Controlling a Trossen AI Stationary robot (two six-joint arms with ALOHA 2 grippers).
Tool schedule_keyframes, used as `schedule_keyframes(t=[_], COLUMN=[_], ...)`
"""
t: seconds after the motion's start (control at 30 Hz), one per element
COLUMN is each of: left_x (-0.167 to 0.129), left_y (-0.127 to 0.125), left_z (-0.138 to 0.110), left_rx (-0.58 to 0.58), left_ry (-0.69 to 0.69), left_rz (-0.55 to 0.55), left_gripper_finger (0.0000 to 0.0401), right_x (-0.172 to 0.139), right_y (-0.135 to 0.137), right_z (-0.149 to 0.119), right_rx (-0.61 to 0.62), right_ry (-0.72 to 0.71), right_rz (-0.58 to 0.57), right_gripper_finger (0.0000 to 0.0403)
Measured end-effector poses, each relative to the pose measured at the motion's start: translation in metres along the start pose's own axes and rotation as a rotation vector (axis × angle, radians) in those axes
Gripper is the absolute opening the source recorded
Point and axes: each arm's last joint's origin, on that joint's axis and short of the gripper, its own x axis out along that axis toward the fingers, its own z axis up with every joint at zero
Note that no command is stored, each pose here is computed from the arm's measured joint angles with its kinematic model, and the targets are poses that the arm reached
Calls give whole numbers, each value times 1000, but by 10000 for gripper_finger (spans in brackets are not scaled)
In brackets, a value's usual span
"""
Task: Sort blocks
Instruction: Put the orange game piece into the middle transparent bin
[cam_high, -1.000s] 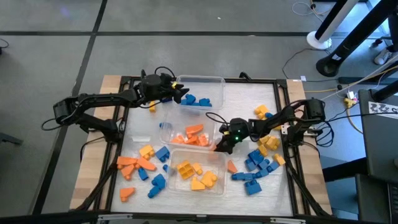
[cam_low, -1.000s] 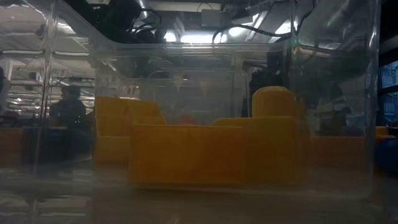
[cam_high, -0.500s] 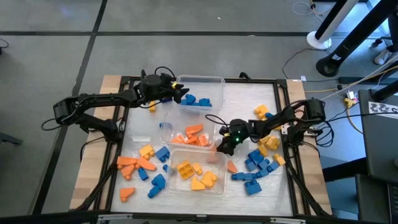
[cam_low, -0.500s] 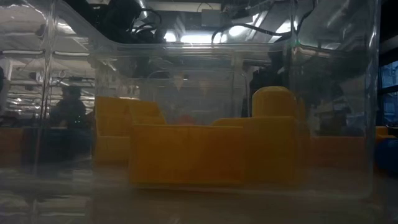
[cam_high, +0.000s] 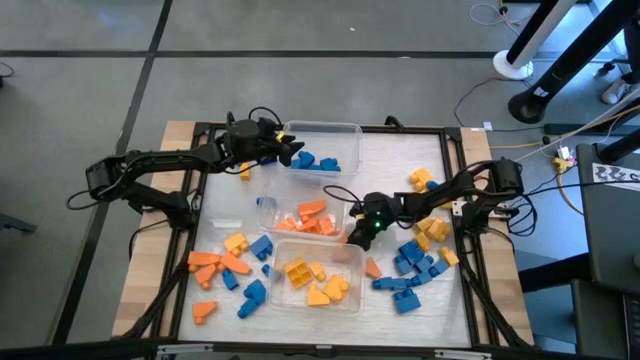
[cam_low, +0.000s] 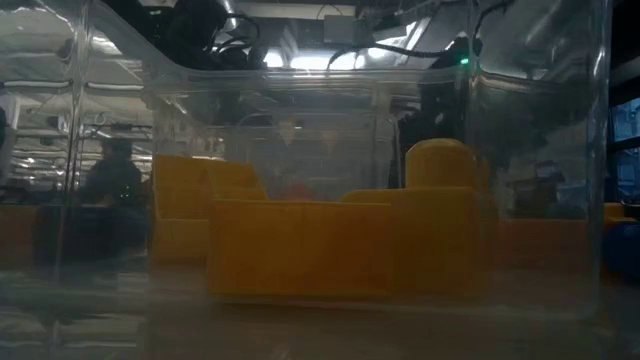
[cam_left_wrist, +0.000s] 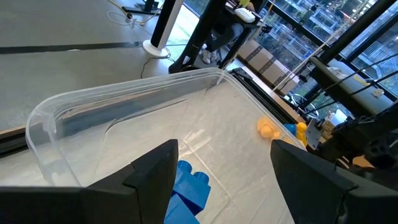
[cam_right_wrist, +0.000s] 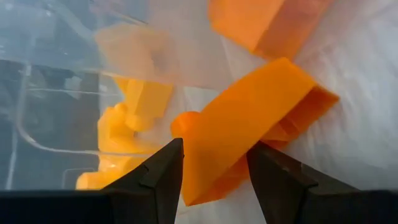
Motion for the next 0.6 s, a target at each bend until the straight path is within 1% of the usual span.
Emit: schedule_keyframes(t=[0.13,0.23,0.37,0.6], left_x=[0,0,0,0], left_y=[0,0,0,0], left_z=[0,0,0,0], left_rx=[0,0,0,0], left_ry=[0,0,0,0], left_rz=[0,0,0,0], left_gripper_finger=[246,246,246,246], right_x=[2,3,2,2], right_y=[3,2,3,6], right_z=[5,6,7,11], right_rx=[-17,-14,-15,-26], right_ry=[-1,-8,-17,-50], right_rz=[-41,-71,-73,-42], right_gripper_finger=[176,160,116,19])
